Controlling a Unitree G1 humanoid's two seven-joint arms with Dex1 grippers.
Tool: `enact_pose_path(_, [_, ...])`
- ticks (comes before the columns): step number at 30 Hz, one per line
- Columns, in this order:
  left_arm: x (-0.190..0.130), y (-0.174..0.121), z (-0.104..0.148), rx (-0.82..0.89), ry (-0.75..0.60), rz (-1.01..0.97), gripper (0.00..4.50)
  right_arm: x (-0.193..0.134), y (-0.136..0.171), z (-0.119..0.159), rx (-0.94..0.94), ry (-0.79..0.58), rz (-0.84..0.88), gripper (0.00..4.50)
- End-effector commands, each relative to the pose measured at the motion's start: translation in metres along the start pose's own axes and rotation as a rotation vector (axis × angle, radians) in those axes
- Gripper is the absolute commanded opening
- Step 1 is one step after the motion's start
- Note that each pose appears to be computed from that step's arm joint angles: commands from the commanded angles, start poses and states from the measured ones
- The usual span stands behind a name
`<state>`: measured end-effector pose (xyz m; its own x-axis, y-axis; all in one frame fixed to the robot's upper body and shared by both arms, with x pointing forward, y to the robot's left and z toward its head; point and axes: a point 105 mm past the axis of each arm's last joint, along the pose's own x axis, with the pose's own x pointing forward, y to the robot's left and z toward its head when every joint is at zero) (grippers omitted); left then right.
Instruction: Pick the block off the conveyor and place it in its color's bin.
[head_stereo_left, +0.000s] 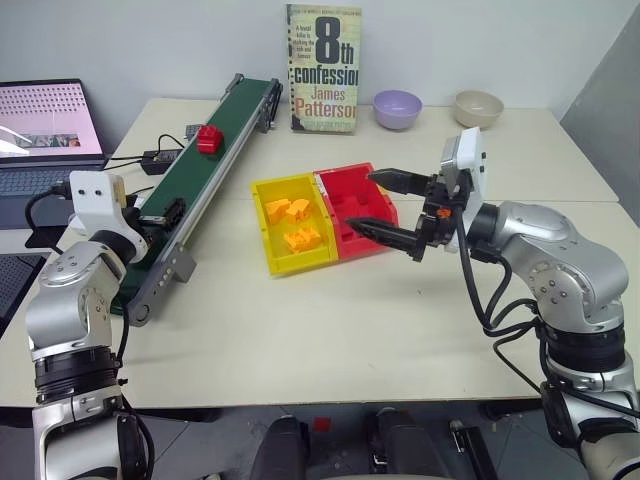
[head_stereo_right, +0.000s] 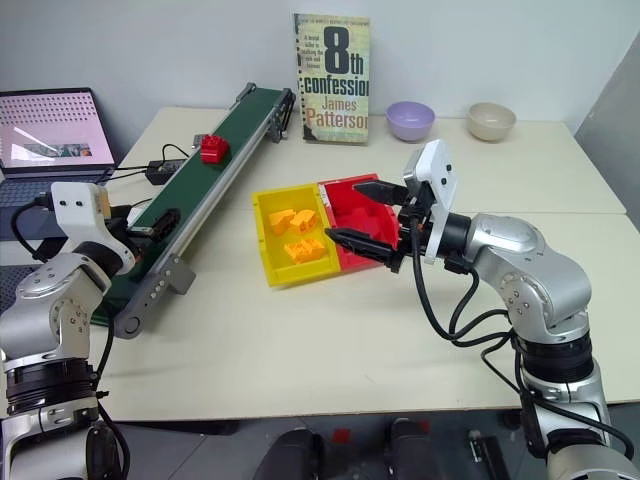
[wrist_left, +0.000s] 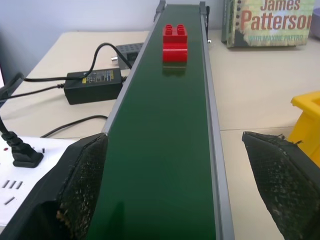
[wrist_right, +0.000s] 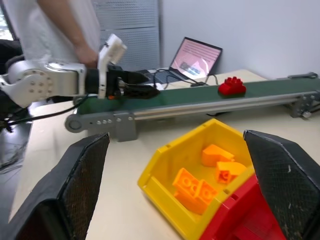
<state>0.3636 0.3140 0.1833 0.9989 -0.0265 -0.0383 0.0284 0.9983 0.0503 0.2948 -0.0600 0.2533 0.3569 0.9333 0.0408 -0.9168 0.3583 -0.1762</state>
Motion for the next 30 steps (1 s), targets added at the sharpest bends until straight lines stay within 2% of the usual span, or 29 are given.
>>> enact_pose_path(1, [0.001, 0.006, 0.014, 0.031, -0.023, 0.009, 4.45, -0.001, 0.009, 0.01, -0.037, -0.02, 0.03, 4.5])
enact_pose_path(30, [0.013, 0.008, 0.001, 0.075, 0.037, 0.005, 4.45, -0.006, 0.019, 0.012, -0.007, -0.008, 0.063, 4.5])
